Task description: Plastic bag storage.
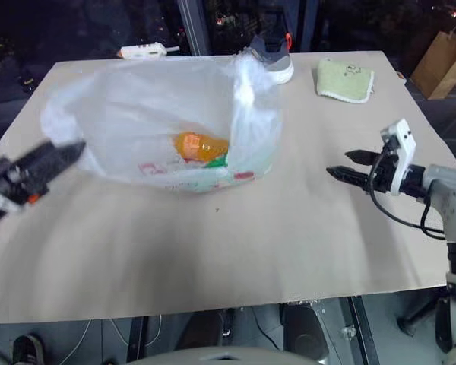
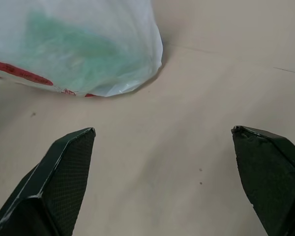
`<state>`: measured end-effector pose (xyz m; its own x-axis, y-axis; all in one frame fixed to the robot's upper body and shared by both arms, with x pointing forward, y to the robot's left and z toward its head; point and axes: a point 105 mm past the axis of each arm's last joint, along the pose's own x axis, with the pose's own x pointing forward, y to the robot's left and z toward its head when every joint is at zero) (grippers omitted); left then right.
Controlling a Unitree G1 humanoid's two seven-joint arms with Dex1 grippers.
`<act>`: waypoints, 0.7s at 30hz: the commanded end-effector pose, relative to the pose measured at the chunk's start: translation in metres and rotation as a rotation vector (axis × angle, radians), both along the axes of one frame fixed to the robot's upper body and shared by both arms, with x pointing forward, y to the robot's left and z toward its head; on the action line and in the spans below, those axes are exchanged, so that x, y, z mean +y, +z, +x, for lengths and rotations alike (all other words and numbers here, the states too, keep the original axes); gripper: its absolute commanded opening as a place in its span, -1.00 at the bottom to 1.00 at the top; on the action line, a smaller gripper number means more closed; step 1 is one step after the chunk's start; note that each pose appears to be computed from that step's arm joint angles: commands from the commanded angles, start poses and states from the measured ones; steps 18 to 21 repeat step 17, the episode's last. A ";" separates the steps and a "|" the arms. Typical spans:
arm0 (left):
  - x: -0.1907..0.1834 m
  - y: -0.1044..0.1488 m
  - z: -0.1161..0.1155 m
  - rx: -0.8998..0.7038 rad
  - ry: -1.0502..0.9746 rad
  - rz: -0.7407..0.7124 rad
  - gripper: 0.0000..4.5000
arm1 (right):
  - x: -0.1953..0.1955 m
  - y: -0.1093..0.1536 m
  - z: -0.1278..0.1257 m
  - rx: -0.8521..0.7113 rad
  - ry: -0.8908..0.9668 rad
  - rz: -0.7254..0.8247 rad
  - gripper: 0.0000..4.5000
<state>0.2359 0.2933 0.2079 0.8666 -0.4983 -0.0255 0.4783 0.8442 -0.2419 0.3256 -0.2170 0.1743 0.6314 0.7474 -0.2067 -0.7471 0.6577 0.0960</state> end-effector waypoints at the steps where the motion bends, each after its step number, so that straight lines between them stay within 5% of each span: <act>1: 0.005 -0.031 -0.022 0.077 0.034 0.161 0.99 | 0.003 -0.001 -0.006 -0.106 0.008 -0.018 1.00; 4: 0.016 -0.066 -0.029 0.157 0.154 0.215 0.99 | -0.006 -0.030 -0.015 -0.067 0.012 -0.090 1.00; 8: 0.003 -0.081 -0.045 0.123 0.154 0.233 0.99 | -0.023 -0.053 -0.025 -0.081 0.001 -0.162 1.00; 14: 0.002 -0.109 -0.077 0.129 0.159 0.304 0.99 | -0.036 -0.060 -0.038 -0.174 0.005 -0.128 1.00; 21: 0.001 -0.114 -0.083 0.112 0.134 0.328 0.99 | -0.037 -0.060 -0.040 -0.183 0.011 -0.110 1.00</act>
